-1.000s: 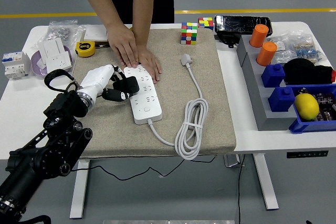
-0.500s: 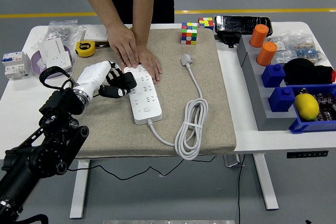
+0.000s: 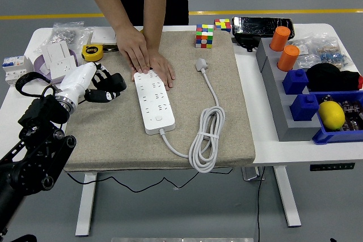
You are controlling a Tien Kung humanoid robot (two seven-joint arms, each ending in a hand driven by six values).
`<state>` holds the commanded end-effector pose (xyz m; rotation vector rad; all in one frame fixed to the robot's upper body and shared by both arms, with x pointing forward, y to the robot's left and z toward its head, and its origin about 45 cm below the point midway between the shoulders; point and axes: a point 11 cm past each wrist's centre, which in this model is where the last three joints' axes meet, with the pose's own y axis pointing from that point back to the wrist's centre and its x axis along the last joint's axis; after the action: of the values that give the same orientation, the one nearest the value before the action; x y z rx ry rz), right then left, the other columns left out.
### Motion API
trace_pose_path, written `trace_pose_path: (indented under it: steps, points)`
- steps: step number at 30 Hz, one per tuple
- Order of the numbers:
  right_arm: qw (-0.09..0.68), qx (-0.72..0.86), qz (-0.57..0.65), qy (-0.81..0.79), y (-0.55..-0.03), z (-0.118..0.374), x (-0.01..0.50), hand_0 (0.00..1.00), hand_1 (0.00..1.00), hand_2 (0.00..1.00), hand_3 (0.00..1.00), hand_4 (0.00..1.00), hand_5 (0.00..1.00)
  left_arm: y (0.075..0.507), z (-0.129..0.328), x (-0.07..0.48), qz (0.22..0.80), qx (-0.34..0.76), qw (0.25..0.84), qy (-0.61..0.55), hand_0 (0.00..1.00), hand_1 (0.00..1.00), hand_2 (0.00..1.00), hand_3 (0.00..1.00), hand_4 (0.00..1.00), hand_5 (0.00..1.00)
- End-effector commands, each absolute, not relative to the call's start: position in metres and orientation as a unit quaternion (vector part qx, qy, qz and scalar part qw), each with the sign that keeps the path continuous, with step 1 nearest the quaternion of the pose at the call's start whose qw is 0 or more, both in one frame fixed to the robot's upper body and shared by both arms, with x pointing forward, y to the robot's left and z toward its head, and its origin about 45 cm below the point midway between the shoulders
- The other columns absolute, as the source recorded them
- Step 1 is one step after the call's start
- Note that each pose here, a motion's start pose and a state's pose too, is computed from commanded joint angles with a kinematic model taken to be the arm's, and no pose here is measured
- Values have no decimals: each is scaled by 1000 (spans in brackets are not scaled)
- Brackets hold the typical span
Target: Pick up the plug,place it near the board,insert it into the board,press the button
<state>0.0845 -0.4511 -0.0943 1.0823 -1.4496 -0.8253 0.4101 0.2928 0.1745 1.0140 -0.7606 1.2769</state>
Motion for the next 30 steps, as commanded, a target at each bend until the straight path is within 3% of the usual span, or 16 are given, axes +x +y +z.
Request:
trace_pose_path:
  steps: [21, 22, 27, 28, 30]
  points:
    - [548, 455, -348, -609, -451, -95, 82, 858, 764, 750, 783, 998, 886, 299, 149, 396, 547, 460, 628, -308, 634, 498, 357, 337, 433, 113]
    - [548, 455, -348, -609, -452, -95, 82, 859, 763, 750, 783, 998, 885, 298, 148, 395, 547, 459, 630, -306, 642, 625, 498, 469, 593, 174]
    - [549, 455, -348, -609, -452, -95, 82, 859, 763, 750, 783, 998, 885, 297, 145, 394, 544, 457, 636, -299, 642, 625, 498, 469, 593, 174]
    - [549, 455, -348, -609, -452, -94, 82, 859, 763, 750, 783, 998, 885, 296, 145, 394, 544, 456, 638, -297, 695, 764, 673, 571, 768, 263]
    - [549, 455, -348, -609, -452, -94, 82, 859, 763, 750, 783, 998, 885, 296, 145, 394, 545, 454, 639, -296, 695, 764, 673, 571, 768, 263]
